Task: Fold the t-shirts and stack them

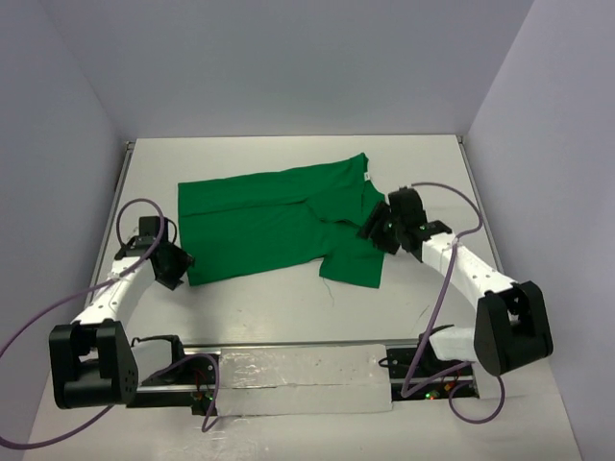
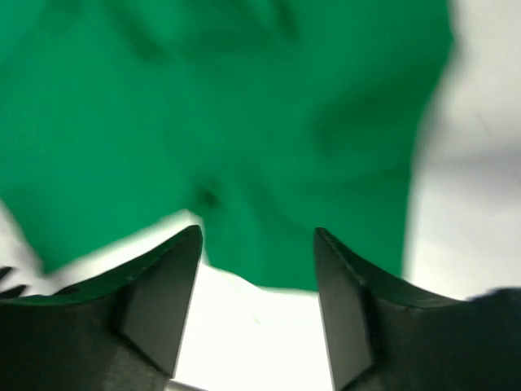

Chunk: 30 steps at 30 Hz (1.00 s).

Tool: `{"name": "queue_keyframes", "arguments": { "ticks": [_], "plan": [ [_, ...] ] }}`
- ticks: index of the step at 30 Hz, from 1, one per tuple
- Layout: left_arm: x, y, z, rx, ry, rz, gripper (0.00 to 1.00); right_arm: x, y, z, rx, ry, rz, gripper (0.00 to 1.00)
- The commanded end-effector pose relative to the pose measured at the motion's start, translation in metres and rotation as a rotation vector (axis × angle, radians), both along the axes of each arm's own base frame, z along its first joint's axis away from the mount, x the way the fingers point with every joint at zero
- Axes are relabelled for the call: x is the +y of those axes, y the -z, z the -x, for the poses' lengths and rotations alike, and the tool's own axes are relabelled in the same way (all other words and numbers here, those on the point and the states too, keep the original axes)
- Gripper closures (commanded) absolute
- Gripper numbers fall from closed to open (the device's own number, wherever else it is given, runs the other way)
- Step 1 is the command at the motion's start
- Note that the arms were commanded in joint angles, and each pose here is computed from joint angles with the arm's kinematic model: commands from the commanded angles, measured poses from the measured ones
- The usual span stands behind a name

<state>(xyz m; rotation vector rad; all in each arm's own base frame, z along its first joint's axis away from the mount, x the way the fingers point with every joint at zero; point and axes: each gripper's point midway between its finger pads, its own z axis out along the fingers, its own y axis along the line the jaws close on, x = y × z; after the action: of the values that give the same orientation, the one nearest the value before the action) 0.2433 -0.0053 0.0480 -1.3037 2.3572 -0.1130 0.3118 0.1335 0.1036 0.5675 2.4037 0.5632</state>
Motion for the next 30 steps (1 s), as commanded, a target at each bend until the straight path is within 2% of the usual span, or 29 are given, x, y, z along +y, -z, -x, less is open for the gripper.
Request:
{"name": "queue_keyframes", "arguments": {
  "ticks": [1, 5, 8, 19, 20, 22, 25, 26, 30],
  "plan": [
    [0.001, -0.004, 0.000, -0.059, -0.049, -0.005, 0.40, -0.007, -0.005, 0.023, -0.059, -0.024, -0.002, 0.33],
    [-0.006, 0.009, -0.003, -0.057, -0.024, 0.028, 0.39, -0.012, 0.009, 0.042, -0.023, -0.020, -0.001, 0.32],
    [-0.007, 0.019, -0.007, -0.053, -0.010, 0.029, 0.42, -0.014, 0.017, 0.053, -0.002, -0.008, -0.019, 0.32],
    [-0.011, 0.044, -0.001, 0.003, 0.007, 0.043, 0.47, -0.037, 0.041, 0.069, 0.085, 0.080, -0.077, 0.31],
    [-0.011, 0.044, -0.001, -0.001, 0.008, 0.046, 0.49, -0.040, 0.044, 0.070, 0.091, 0.097, -0.076, 0.31],
    [-0.012, 0.043, -0.002, -0.008, 0.009, 0.050, 0.60, -0.046, 0.048, 0.073, 0.101, 0.124, -0.077, 0.31],
    [-0.013, 0.040, -0.002, -0.011, 0.013, 0.053, 0.87, -0.052, 0.054, 0.080, 0.115, 0.149, -0.060, 0.31],
    [-0.013, 0.038, -0.003, -0.018, 0.015, 0.053, 0.90, -0.054, 0.057, 0.083, 0.121, 0.159, -0.053, 0.31],
    [-0.012, 0.028, -0.006, -0.045, 0.013, 0.050, 0.90, -0.057, 0.066, 0.092, 0.136, 0.174, -0.042, 0.32]
  ]
}}
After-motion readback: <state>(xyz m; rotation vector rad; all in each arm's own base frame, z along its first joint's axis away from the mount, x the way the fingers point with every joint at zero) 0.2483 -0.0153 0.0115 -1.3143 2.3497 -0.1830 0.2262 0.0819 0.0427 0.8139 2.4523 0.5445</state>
